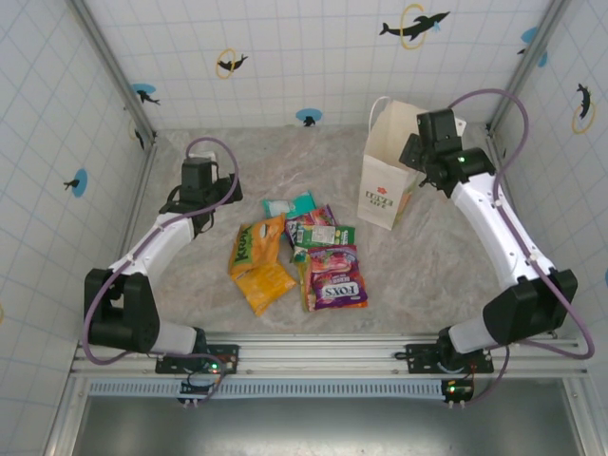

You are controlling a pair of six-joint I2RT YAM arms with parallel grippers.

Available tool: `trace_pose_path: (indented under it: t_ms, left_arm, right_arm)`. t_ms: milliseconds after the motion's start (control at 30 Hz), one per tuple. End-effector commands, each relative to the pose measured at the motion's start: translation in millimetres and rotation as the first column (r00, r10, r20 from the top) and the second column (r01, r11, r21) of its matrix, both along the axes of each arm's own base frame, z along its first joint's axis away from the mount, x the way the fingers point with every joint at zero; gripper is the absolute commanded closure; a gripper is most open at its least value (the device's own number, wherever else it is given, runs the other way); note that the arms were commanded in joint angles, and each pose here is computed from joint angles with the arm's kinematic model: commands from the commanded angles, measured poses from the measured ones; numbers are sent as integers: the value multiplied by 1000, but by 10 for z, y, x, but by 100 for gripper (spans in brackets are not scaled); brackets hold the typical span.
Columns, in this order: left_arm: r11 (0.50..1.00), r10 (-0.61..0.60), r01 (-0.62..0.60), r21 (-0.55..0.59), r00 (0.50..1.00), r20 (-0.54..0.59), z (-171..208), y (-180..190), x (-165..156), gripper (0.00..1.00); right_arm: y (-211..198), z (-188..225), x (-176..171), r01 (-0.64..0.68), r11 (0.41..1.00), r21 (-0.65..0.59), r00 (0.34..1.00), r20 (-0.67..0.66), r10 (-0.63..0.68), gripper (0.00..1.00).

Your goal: Place the snacks into the paper bag

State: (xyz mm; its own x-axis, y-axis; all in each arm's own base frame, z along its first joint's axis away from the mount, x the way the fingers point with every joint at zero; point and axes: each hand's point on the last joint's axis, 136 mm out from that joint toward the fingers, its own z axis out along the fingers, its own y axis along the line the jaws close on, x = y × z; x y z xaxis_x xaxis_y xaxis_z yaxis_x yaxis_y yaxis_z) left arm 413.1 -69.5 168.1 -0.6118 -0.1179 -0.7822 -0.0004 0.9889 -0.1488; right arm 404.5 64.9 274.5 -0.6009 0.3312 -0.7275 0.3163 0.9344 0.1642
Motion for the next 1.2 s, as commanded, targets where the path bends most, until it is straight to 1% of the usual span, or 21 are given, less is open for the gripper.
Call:
trace_pose_path:
  t_ms: [0, 233, 367, 467, 533, 600, 667, 733, 767, 867, 967, 1067, 1167]
  left_arm:
    - [1000, 13, -13, -16, 1000, 3, 6, -15, -40, 6]
    - [1000, 13, -13, -6, 1000, -16, -59, -27, -55, 7]
    - [1000, 13, -13, -4, 1000, -24, -71, -32, -45, 8]
    - [1000, 12, -12, -1, 999, -31, -54, -40, -37, 8]
    - [1000, 11, -11, 3, 999, -31, -18, -37, -35, 8]
    - [1000, 16, -16, 13, 999, -41, -21, -22, -53, 7]
    - [999, 24, -23, 23, 998, -57, -49, 4, -83, 8]
    - [999, 34, -33, 21, 998, -46, 52, 6, -29, 8]
    - [999, 43, -42, 12, 997, -69, 21, 5, -42, 8]
    - [997, 63, -70, -27, 981, -185, -131, -26, -149, 7]
    - [989, 32, -72, -128, 956, -291, -301, -157, -359, 6]
    - [965, 9, -100, -243, 937, -350, -457, -277, -587, 4]
    - [942, 18, -144, -302, 922, -386, -626, -308, -761, 5]
  right_arm:
    - [-55, 148, 188, 26, 999, 22, 998, 64, -27, 21]
    - [-46, 15, 432, 9, 999, 45, 998, 66, -12, 36]
    - [-12, -73, 528, -9, 998, 58, 999, 54, 6, 42]
    - [11, -80, 586, -25, 997, 67, 998, 58, 21, 55]
    - [37, -31, 618, -35, 997, 70, 997, 71, 30, 69]
    - [47, 26, 627, -40, 997, 64, 996, 85, 34, 79]
    - [38, 93, 625, -37, 998, 48, 994, 100, 32, 87]
    - [30, 211, 618, -35, 999, 31, 991, 127, 31, 92]
    - [37, 268, 615, -38, 999, 26, 989, 141, 34, 93]
    - [62, 489, 584, -53, 998, 32, 978, 202, 45, 96]
    - [104, 684, 531, -80, 995, 54, 965, 254, 64, 98]
    - [165, 830, 472, -117, 990, 77, 950, 299, 89, 98]
    - [231, 933, 397, -160, 982, 100, 932, 342, 117, 98]
